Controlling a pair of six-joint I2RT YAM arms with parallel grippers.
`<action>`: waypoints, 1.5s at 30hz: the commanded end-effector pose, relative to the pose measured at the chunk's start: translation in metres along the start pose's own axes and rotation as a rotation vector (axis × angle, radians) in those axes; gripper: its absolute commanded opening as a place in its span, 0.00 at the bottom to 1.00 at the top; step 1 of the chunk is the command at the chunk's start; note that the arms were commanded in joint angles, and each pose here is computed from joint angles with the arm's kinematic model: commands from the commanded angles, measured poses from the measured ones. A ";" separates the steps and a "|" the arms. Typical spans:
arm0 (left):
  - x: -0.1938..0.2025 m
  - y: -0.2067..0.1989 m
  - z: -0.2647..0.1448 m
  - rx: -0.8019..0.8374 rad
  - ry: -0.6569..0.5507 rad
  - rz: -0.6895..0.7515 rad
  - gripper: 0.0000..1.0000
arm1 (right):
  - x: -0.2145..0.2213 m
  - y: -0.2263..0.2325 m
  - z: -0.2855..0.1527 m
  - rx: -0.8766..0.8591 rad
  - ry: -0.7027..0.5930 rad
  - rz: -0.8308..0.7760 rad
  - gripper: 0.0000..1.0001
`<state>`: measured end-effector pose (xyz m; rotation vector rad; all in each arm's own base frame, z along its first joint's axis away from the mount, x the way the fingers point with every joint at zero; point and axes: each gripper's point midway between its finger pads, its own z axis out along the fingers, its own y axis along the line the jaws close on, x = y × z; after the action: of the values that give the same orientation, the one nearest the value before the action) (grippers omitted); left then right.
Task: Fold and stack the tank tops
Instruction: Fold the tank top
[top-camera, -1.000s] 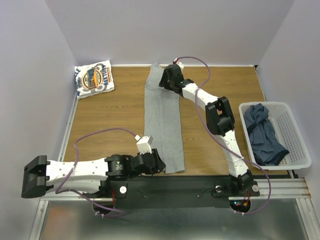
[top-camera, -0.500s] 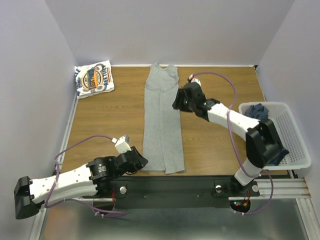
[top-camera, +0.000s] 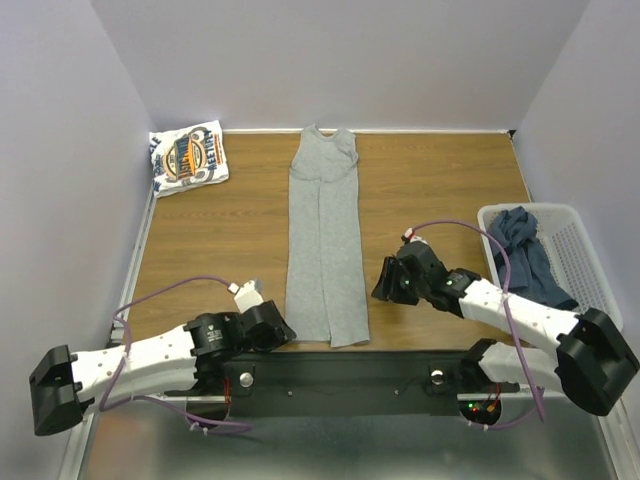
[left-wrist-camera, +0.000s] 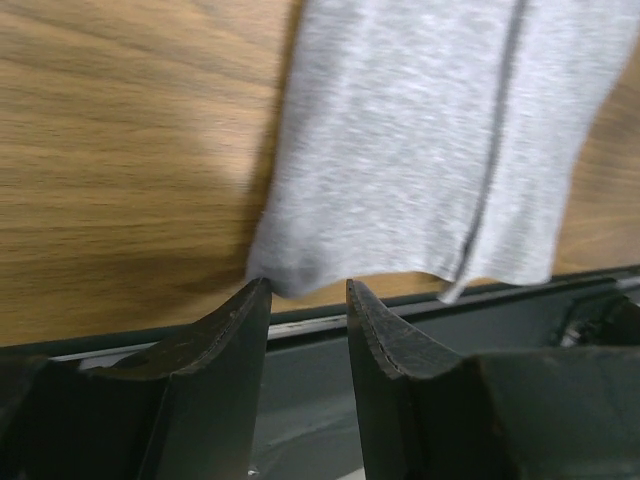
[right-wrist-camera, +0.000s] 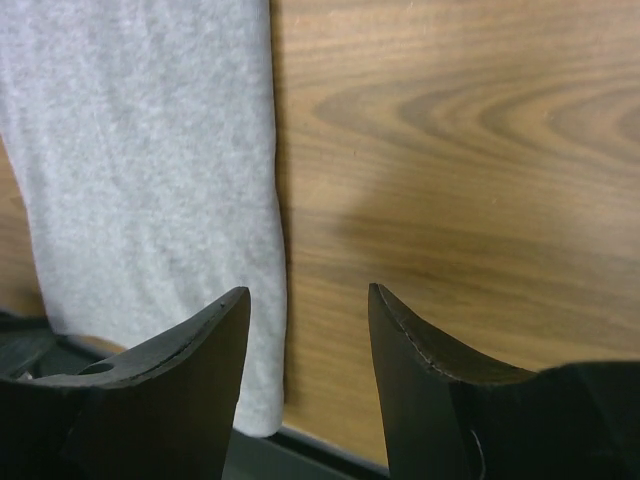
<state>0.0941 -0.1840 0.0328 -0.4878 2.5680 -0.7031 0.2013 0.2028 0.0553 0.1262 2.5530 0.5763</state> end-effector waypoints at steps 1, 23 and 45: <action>-0.002 0.001 0.002 -0.063 0.011 0.001 0.48 | 0.023 0.003 -0.008 -0.051 0.068 0.047 0.56; -0.007 0.016 0.011 -0.189 0.119 0.078 0.40 | 0.094 0.013 -0.020 -0.109 0.276 0.069 0.57; 0.014 0.020 0.016 -0.141 0.219 0.116 0.00 | 0.114 0.005 0.001 -0.016 0.259 0.109 0.34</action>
<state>0.0993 -0.1862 0.0158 -0.3599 2.7833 -0.5714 0.1002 0.2479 0.0244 0.1582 2.8043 0.8360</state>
